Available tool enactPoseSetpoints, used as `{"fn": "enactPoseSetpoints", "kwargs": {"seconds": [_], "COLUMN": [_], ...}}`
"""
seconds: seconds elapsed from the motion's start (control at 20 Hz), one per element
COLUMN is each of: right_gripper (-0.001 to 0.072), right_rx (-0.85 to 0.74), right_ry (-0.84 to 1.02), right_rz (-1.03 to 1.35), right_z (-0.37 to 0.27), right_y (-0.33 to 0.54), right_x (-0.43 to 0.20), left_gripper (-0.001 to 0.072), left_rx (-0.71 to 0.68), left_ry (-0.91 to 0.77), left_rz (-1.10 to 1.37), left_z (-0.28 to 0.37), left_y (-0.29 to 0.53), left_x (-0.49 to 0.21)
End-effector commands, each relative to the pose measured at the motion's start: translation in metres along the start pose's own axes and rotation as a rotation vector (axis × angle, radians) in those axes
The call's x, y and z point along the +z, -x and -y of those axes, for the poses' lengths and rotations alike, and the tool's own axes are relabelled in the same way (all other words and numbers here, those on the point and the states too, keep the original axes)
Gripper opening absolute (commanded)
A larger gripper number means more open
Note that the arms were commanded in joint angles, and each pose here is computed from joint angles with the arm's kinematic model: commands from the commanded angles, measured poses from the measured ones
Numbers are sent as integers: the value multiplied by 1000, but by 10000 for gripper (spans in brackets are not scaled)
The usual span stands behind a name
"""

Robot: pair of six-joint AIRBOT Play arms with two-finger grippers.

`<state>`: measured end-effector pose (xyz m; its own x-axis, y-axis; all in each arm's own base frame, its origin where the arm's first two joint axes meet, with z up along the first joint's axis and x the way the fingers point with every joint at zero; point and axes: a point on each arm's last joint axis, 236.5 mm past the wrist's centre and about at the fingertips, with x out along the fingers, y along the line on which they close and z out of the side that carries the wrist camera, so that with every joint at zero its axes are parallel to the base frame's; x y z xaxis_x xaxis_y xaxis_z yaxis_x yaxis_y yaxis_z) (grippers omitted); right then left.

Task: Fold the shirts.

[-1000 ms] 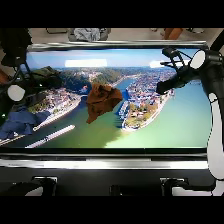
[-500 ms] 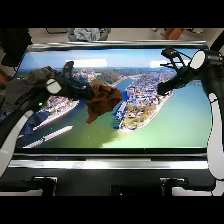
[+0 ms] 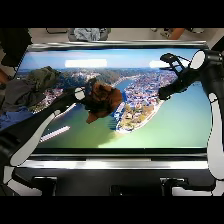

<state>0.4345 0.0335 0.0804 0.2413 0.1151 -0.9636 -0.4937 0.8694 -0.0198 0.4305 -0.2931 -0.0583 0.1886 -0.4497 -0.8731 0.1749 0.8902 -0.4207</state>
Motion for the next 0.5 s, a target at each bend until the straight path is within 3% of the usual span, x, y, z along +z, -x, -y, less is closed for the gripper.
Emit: {"fn": "enactPoseSetpoints", "kwargs": {"seconds": [0.0, 0.25, 0.45], "right_gripper": [680, 679, 679], "right_rx": [5, 2, -11], "right_ry": [10, 11, 28], "right_rz": [-11, -4, 19], "right_z": [-1, 0, -1], "right_y": [0, 0, 10], "right_x": [-3, -1, 1], "left_gripper": [650, 27, 24], "left_rx": [5, 6, -62], "left_ry": [15, 10, -117], "left_rz": [-48, -88, 110], "left_z": [-2, -2, 41], "left_y": [-25, -21, 52], "left_x": [-13, -21, 27]}}
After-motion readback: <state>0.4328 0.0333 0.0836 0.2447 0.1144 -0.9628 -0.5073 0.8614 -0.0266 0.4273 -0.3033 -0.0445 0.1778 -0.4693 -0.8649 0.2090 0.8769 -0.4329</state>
